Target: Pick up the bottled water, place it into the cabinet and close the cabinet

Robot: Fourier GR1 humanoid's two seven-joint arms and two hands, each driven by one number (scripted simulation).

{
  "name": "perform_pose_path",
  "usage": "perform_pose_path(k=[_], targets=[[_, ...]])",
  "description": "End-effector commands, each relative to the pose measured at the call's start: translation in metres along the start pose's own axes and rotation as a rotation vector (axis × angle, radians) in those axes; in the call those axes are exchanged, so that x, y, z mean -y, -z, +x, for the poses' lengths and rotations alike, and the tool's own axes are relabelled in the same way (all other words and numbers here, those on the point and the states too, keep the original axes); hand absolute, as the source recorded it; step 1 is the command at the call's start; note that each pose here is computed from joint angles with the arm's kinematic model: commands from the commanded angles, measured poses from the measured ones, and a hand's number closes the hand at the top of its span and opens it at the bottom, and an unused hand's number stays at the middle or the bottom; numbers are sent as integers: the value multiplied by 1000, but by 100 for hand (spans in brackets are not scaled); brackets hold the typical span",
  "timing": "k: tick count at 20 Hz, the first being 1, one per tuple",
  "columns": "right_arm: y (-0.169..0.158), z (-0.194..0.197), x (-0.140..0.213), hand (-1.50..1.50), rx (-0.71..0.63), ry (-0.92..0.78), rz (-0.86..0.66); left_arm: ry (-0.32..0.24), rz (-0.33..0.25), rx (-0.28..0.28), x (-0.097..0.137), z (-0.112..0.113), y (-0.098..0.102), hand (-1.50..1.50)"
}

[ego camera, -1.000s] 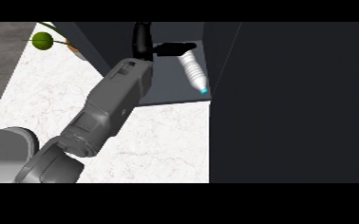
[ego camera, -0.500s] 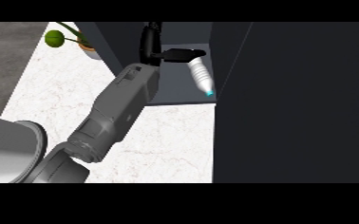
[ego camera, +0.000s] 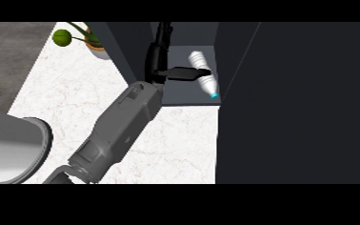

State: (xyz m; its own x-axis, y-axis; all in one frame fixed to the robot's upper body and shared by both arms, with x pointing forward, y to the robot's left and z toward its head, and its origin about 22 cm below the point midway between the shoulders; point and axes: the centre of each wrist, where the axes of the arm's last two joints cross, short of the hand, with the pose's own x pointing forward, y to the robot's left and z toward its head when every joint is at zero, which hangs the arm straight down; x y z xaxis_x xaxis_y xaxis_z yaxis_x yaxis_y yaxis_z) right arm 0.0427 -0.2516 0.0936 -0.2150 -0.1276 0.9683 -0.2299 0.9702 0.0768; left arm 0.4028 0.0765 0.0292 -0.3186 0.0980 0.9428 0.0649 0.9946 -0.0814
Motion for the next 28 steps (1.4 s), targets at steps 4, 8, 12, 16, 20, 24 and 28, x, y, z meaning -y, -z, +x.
perform_pose_path(k=[4, 8, 12, 16, 20, 24, 28], targets=[[-5, 28, -3, -150, 39, -13, 10, -185, -100, -16, 4, -13, -53, -150], [2, 20, -10, -150, 37, -22, 4, -253, -143, 15, 14, -1, -72, -150], [11, 20, -16, -150, 23, -40, -30, -270, -182, 39, 19, 10, -105, -150], [8, 28, -9, -150, 29, -99, 57, -313, -215, 18, 5, 21, -137, -150], [4, 37, -14, 150, 4, -97, 222, -315, -223, -31, -20, 28, -154, 150], [-3, 36, -9, 150, -93, -129, 345, -287, -171, -30, -56, 36, -176, 150], [7, 42, -18, 150, -55, -143, 486, -293, -149, -10, -77, 52, -191, -150]])
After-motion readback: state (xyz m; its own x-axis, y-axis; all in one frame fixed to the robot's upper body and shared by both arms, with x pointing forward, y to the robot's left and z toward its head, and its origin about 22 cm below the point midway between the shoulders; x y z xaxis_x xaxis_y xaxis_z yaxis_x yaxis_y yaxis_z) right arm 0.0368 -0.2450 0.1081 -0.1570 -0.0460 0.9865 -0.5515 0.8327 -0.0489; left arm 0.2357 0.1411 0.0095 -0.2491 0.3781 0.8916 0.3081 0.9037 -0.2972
